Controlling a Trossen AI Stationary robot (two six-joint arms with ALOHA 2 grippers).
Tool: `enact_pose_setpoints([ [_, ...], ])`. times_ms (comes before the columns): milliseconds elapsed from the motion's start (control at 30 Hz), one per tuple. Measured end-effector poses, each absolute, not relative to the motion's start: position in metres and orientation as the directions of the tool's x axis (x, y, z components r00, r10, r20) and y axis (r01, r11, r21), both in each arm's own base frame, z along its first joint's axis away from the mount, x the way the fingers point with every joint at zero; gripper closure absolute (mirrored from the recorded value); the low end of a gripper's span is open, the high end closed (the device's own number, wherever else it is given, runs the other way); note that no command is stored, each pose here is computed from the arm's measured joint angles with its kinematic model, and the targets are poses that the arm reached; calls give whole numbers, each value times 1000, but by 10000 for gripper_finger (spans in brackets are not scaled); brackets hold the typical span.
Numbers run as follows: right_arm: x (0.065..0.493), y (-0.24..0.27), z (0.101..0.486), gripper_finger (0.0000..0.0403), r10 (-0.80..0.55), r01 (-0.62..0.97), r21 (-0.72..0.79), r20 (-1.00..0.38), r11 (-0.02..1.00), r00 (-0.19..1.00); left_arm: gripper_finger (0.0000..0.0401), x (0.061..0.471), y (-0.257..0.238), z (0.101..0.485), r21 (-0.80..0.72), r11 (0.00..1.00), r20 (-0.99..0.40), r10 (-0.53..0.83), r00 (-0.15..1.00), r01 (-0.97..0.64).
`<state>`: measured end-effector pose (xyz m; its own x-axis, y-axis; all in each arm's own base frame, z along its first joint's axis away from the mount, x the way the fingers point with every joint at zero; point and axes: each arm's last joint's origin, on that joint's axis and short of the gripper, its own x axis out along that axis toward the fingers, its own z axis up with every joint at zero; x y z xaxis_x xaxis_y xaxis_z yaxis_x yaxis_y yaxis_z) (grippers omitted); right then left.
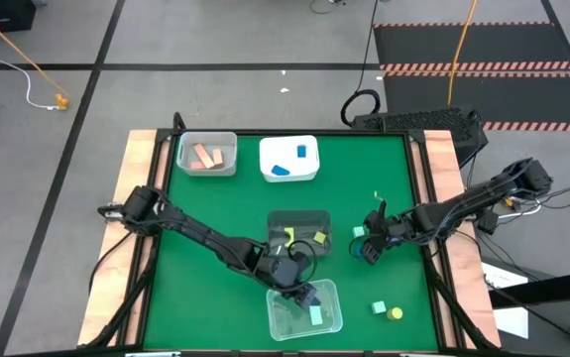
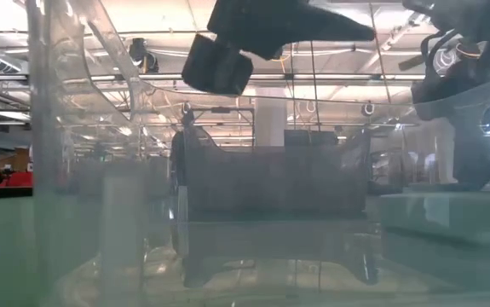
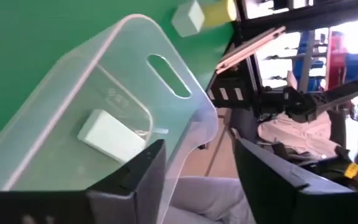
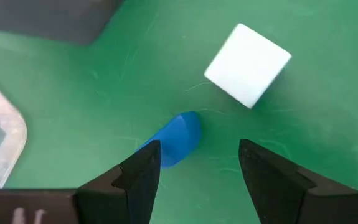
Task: Sort & place blocks by color
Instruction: Put the blue block into the white bin
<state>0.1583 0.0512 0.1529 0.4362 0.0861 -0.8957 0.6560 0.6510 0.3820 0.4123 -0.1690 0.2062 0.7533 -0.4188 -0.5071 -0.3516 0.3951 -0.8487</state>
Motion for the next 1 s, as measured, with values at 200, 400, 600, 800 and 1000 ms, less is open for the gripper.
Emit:
enact_pose_setpoints([
  [200, 160, 52, 152, 197, 85, 732, 416, -892, 540, 444, 170, 420, -162, 214, -892, 366, -421, -462, 781, -265],
  [400, 167, 53, 149, 197, 65, 786, 449, -881, 424, 469, 167, 424, -155, 219, -910, 346, -375, -456, 807, -228],
  [600, 170, 53, 137, 197, 16, 832, 385, -911, 401, 413, 166, 425, -152, 219, -912, 341, -373, -451, 811, -230],
  [800, 173, 55, 131, 202, 15, 821, 349, -923, 452, 384, 166, 425, -153, 219, -913, 335, -374, -452, 810, -235],
  [1000, 171, 55, 129, 255, 40, 791, 323, -934, 520, 355, 166, 425, -153, 219, -920, 311, -368, -472, 801, -239],
])
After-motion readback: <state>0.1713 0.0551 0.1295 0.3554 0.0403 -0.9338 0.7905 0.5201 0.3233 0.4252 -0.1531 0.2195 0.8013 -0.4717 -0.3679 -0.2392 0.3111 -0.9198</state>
